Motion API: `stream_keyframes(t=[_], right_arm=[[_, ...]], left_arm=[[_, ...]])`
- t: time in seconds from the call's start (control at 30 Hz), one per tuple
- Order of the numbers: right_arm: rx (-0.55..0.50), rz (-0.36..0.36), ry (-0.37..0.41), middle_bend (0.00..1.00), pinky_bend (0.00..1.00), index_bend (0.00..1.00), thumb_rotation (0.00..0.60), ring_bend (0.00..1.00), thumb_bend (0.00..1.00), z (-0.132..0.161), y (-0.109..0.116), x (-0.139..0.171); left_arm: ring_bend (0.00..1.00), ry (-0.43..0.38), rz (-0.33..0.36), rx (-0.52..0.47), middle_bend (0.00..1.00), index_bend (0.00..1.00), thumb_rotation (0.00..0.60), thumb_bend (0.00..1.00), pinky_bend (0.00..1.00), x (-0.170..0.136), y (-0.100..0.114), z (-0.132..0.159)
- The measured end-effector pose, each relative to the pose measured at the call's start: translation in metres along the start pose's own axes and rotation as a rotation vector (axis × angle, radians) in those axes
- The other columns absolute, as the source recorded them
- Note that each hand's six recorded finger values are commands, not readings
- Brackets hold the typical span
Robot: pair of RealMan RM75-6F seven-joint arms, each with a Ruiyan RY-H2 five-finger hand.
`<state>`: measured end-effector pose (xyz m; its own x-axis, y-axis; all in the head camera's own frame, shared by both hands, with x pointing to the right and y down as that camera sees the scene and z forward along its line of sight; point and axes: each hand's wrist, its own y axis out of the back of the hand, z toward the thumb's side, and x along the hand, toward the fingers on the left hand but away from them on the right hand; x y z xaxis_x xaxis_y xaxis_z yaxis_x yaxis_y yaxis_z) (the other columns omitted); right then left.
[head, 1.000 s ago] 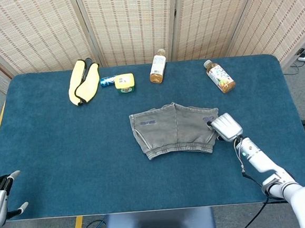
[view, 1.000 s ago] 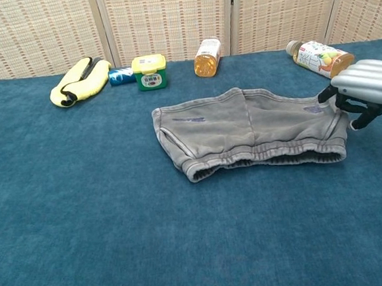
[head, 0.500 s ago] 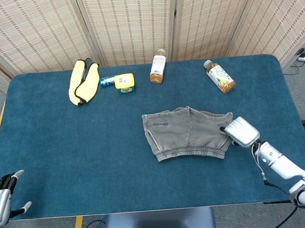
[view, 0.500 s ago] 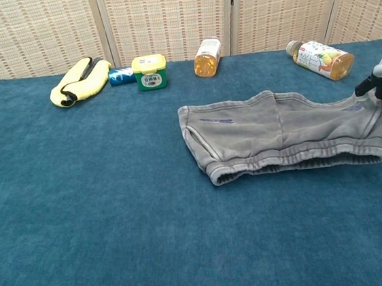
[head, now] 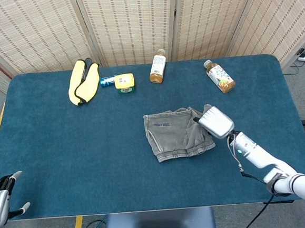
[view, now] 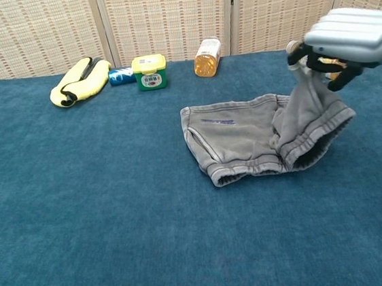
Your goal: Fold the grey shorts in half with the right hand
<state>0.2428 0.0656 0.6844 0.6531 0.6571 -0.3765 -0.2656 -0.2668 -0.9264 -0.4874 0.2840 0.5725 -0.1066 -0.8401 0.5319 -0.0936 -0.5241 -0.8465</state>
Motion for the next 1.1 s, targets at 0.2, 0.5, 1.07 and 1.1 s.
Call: stream_keyframes(t=[0.2,0.5,1.07,1.1], right_arm=[[0.013,-0.057,0.081,0.9,1.0,0.61,0.6,0.98,0.45,0.035,0.009,-0.043],[0.032,-0.12,0.156,0.9,1.0,0.61,0.6,0.98,0.31,0.067,0.019,-0.084],[0.066,-0.073,0.307,0.87,1.0,0.41,0.6,0.97,0.19,0.114,0.004,-0.094],[0.066,-0.069,0.304,0.87,1.0,0.38,0.6,0.96,0.18,0.116,0.003,-0.096]], left_arm=[[0.18,0.022,-0.007,0.0,0.23,0.18,0.6,0.17,0.34,-0.005,-0.002,-0.01],[0.18,0.036,-0.022,0.0,0.23,0.18,0.6,0.17,0.34,-0.007,-0.004,-0.017],[0.18,0.03,-0.029,-0.002,0.23,0.18,0.6,0.17,0.34,-0.005,-0.007,-0.015],[0.18,0.029,-0.028,-0.003,0.23,0.18,0.6,0.17,0.34,-0.004,-0.007,-0.014]])
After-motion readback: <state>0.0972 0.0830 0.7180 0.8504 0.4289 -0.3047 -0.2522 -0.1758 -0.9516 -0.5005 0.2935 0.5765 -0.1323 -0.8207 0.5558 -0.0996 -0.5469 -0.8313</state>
